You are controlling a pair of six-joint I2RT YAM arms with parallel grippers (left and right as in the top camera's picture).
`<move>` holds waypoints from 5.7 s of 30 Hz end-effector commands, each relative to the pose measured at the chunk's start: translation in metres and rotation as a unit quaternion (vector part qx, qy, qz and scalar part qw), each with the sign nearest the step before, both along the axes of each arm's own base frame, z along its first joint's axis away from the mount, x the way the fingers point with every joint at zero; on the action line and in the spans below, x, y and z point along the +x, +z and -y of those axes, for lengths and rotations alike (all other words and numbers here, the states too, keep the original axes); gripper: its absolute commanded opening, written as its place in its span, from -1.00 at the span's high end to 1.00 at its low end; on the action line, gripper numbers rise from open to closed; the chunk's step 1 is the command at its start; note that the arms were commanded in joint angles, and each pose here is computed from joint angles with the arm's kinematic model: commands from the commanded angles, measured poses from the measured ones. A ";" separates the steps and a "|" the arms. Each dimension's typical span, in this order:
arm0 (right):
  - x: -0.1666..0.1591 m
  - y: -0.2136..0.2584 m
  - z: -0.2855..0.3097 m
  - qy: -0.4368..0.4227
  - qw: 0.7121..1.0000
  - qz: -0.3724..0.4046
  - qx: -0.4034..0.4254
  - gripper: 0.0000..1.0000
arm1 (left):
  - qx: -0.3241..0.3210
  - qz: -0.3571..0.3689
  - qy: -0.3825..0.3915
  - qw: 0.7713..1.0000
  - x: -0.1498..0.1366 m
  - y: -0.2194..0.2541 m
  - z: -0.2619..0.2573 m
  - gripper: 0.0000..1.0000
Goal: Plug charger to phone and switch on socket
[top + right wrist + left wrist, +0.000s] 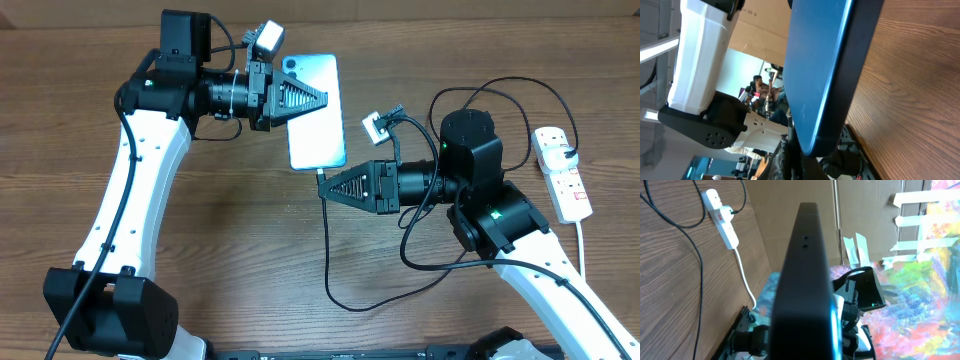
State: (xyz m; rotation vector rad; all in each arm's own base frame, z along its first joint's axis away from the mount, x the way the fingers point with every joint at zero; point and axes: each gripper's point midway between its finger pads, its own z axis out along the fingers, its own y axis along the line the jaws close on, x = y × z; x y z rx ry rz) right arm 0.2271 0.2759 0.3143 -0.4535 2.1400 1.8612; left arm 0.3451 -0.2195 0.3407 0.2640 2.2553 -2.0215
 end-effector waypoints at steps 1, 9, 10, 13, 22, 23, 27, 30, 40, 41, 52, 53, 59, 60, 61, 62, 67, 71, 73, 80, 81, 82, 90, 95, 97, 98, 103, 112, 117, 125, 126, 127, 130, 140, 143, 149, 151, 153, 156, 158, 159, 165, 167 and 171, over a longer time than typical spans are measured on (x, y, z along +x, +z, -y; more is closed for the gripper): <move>0.003 0.001 -0.001 -0.011 1.000 -0.001 -0.001 0.93 | -0.010 0.011 -0.010 1.000 -0.008 0.015 0.002 0.90; 0.004 0.001 -0.001 -0.012 1.000 -0.002 -0.001 0.93 | -0.007 0.009 -0.006 1.000 -0.007 0.015 0.002 0.91; 0.004 0.001 -0.001 -0.012 1.000 -0.002 -0.001 0.93 | -0.007 0.010 -0.006 1.000 -0.006 0.015 0.002 0.91; 0.004 0.001 -0.001 -0.011 1.000 -0.003 -0.001 0.93 | -0.008 0.011 -0.005 1.000 -0.005 0.015 0.002 0.91; 0.004 0.001 -0.001 -0.013 1.000 -0.006 -0.001 0.92 | -0.008 0.012 -0.005 1.000 -0.005 0.016 0.002 0.92; 0.004 0.001 -0.001 -0.014 1.000 -0.006 -0.001 0.93 | -0.008 0.012 -0.005 1.000 -0.005 0.016 0.002 0.91; 0.011 -0.001 0.000 -0.034 0.999 -0.013 -0.006 0.93 | -0.008 0.012 -0.005 1.000 -0.005 0.016 0.002 0.91; 0.015 -0.001 0.000 -0.047 0.999 -0.013 -0.008 0.93 | -0.008 0.013 -0.005 1.000 -0.006 0.016 0.002 0.91; 0.018 0.004 0.000 -0.055 0.998 -0.019 0.000 0.93 | -0.008 0.016 -0.006 1.000 -0.006 0.016 0.002 0.92; 0.018 0.004 0.000 -0.055 0.998 -0.022 0.001 0.93 | -0.008 0.016 -0.006 1.000 -0.006 0.016 0.002 0.92; 0.012 0.006 -0.001 -0.039 0.999 -0.033 0.004 0.93 | -0.025 0.018 -0.018 0.999 -0.008 0.023 0.002 0.91; 0.012 0.006 -0.001 -0.038 0.999 -0.033 0.005 0.93 | -0.025 0.017 -0.018 0.999 -0.008 0.023 0.002 0.92; 0.012 0.006 -0.001 -0.036 0.999 -0.033 0.005 0.93 | -0.025 0.019 -0.019 0.999 -0.008 0.024 0.003 0.91; 0.011 0.006 -0.001 -0.035 0.999 -0.034 0.005 0.93 | -0.025 0.019 -0.019 0.999 -0.008 0.024 0.003 0.92; 0.011 0.006 -0.001 -0.034 0.999 -0.034 0.006 0.93 | -0.025 0.019 -0.019 0.999 -0.008 0.024 0.002 0.92; 0.010 0.006 -0.001 -0.033 0.999 -0.036 0.006 0.93 | -0.025 0.019 -0.019 0.999 -0.008 0.024 0.002 0.92; 0.010 0.006 -0.001 -0.032 0.999 -0.043 0.007 0.93 | -0.025 0.021 -0.019 0.999 -0.008 0.024 0.002 0.92; 0.006 0.009 -0.001 -0.021 0.999 -0.039 0.011 0.93 | -0.026 0.029 -0.019 0.999 -0.007 0.024 0.003 0.91; 0.006 0.011 -0.001 -0.018 0.999 -0.036 0.014 0.93 | -0.027 0.039 -0.020 0.999 -0.007 0.025 0.002 0.92; 0.007 0.012 0.003 -0.016 0.999 -0.034 0.018 0.93 | -0.030 0.052 -0.020 0.998 -0.005 0.027 0.002 0.92; 0.007 0.013 0.004 -0.014 0.999 -0.034 0.019 0.93 | -0.030 0.050 -0.019 0.998 -0.004 0.028 0.001 0.92; 0.006 0.013 0.004 -0.011 0.999 -0.035 0.020 0.93 | -0.030 0.047 -0.017 0.998 -0.003 0.028 0.000 0.91; 0.004 0.013 0.004 -0.005 0.999 -0.036 0.021 0.93 | -0.027 0.024 -0.010 0.999 -0.001 0.027 -0.002 0.91; 0.004 0.013 0.004 -0.005 0.999 -0.036 0.021 0.93 | -0.023 0.007 -0.004 1.000 0.000 0.026 -0.002 0.92; 0.004 0.013 0.004 -0.005 0.999 -0.036 0.021 0.93 | -0.022 0.006 -0.003 1.000 0.001 0.026 -0.002 0.92; 0.004 0.013 0.004 -0.005 0.999 -0.036 0.021 0.93 | -0.021 0.006 -0.003 1.000 0.000 0.026 -0.001 0.90; 0.007 0.013 0.004 -0.013 0.999 -0.035 0.019 0.93 | -0.020 0.006 -0.004 1.000 0.000 0.025 0.000 0.91; 0.009 0.013 0.004 -0.020 0.999 -0.035 0.018 0.93 | -0.020 0.007 -0.005 1.000 0.000 0.025 0.001 0.92; 0.009 0.013 0.004 -0.020 0.999 -0.035 0.019 0.93 | -0.020 0.007 -0.006 1.000 -0.001 0.025 0.001 0.92; 0.011 0.014 0.004 -0.024 0.999 -0.033 0.019 0.93 | -0.020 0.007 -0.006 1.000 -0.001 0.025 0.001 0.92; 0.011 0.014 0.004 -0.024 0.999 -0.033 0.019 0.93 | -0.020 0.007 -0.006 1.000 -0.001 0.025 0.001 0.92; 0.011 0.014 0.004 -0.024 0.999 -0.033 0.019 0.93 | -0.020 0.007 -0.006 1.000 -0.001 0.025 0.001 0.92; 0.011 0.014 0.004 -0.024 0.999 -0.032 0.019 0.93 | -0.020 0.007 -0.007 1.000 -0.001 0.025 0.002 0.91; 0.011 0.014 0.004 -0.024 0.999 -0.033 0.019 0.93 | -0.010 0.008 -0.008 1.000 -0.003 0.022 0.011 0.92; 0.011 0.014 0.004 -0.025 0.999 -0.033 0.019 0.93 | -0.011 0.008 -0.010 1.000 -0.004 0.022 0.011 0.91; 0.013 0.013 0.004 -0.029 0.999 -0.034 0.018 0.93 | -0.013 0.003 -0.009 1.000 -0.003 0.023 0.010 0.91; 0.012 0.012 0.004 -0.027 0.999 -0.035 0.018 0.93 | -0.012 -0.004 -0.007 1.000 -0.003 0.023 0.009 0.92; 0.011 0.012 0.004 -0.023 0.999 -0.036 0.018 0.93 | -0.013 -0.004 -0.007 1.000 -0.002 0.023 0.009 0.92; 0.008 0.013 0.004 -0.016 0.999 -0.036 0.020 0.93 | -0.013 -0.003 -0.007 1.000 -0.002 0.024 0.009 0.92; 0.006 0.014 0.004 -0.010 0.999 -0.037 0.021 0.93 | -0.013 -0.004 -0.007 1.000 -0.002 0.024 0.009 0.92; 0.006 0.014 0.004 -0.010 0.999 -0.037 0.021 0.93 | -0.013 -0.003 -0.008 1.000 -0.003 0.024 0.009 0.91; 0.006 0.014 0.004 -0.009 0.999 -0.037 0.021 0.93 | -0.015 0.000 -0.009 1.000 -0.002 0.025 0.009 0.92; 0.006 0.014 0.004 -0.009 0.999 -0.037 0.021 0.93 | -0.017 0.006 -0.008 1.000 -0.001 0.026 0.008 0.92; 0.002 0.014 0.004 0.002 0.999 -0.038 0.023 0.93 | -0.018 0.011 -0.003 1.000 0.002 0.027 0.004 0.92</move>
